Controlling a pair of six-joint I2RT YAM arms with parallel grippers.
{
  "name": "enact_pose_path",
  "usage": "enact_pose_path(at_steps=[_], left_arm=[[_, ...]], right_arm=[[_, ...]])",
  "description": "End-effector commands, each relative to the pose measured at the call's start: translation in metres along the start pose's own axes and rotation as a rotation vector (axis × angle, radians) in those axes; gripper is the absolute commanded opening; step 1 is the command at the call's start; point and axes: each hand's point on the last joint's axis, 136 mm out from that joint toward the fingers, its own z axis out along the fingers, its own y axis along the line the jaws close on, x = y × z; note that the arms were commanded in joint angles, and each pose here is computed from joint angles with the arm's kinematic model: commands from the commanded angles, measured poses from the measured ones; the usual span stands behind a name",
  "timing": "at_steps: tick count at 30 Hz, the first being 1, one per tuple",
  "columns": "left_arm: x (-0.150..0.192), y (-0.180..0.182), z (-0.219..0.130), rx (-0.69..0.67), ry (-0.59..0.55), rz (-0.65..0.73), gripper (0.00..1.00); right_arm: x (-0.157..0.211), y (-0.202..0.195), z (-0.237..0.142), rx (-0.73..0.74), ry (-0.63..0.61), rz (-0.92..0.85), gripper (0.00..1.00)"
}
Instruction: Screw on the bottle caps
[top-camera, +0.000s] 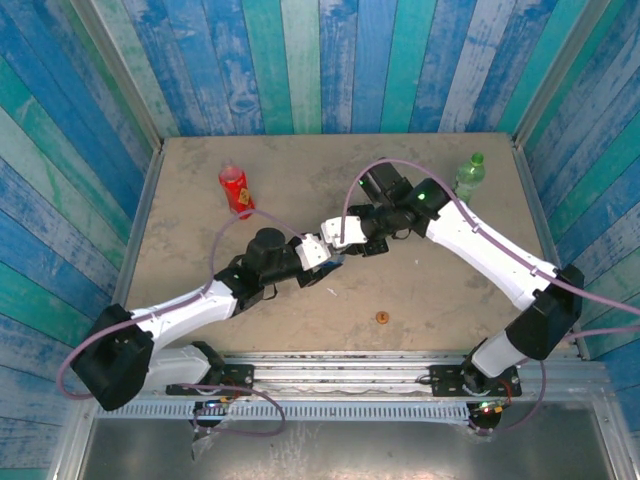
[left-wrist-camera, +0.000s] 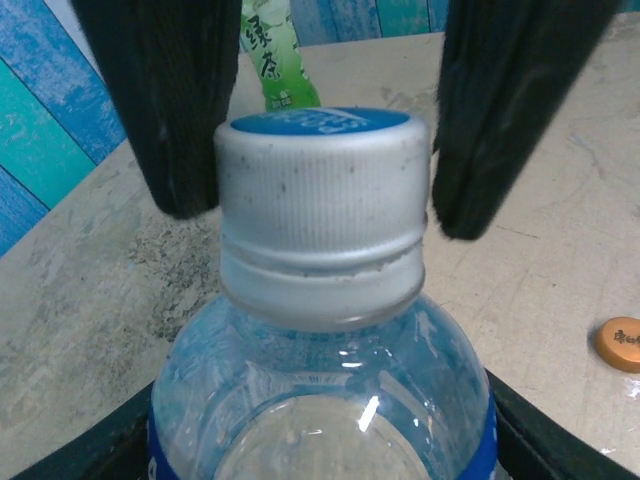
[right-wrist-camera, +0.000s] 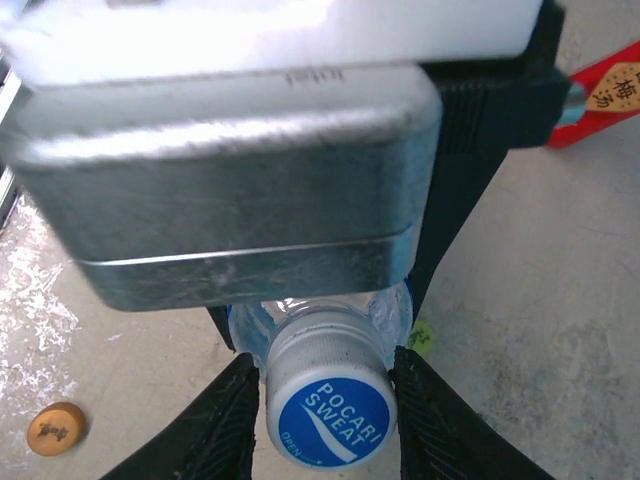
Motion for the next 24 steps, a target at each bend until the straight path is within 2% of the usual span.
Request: enact_pose_path(at_steps=[1, 5, 9, 13, 15, 17, 20, 24], left_arm=[[-0.021, -0.003, -0.009, 0.009, -0.075, 0.021, 0.50], [-0.019, -0.003, -0.007, 0.009, -0.066, 0.020, 0.50], [-0.019, 0.000, -0.005, -0.002, -0.065, 0.024, 0.50], [-0.023, 0.012, -0.008, -0.074, -0.083, 0.033, 0.50], [-0.024, 0.020, -0.009, -0.120, -0.085, 0.040, 0.50], [-0.025, 0.024, -0.010, -0.144, -0.086, 0.050, 0.50], [-0.025, 0.029, -0.013, -0.182, -0.086, 0.059, 0.50], [-0.021, 0.029, -0.011, -0.203, -0.060, 0.071, 0.49]], right_arm=[[-0.002, 0.005, -0.003, -0.037, -0.007, 0.004, 0.34], [-0.006, 0.006, -0.007, -0.039, -0.028, 0.004, 0.31], [-0.010, 0.011, -0.009, -0.052, -0.051, 0.026, 0.21], [-0.016, 0.013, -0.010, -0.062, -0.085, 0.191, 0.10], [-0.017, 0.001, -0.008, -0.013, -0.095, 0.404, 0.06], [-0.006, -0.019, -0.007, 0.106, -0.078, 0.748, 0.06], [0.005, -0.020, -0.006, 0.231, -0.102, 1.130, 0.01], [0.009, -0.007, -0.005, 0.241, -0.197, 1.608, 0.00]])
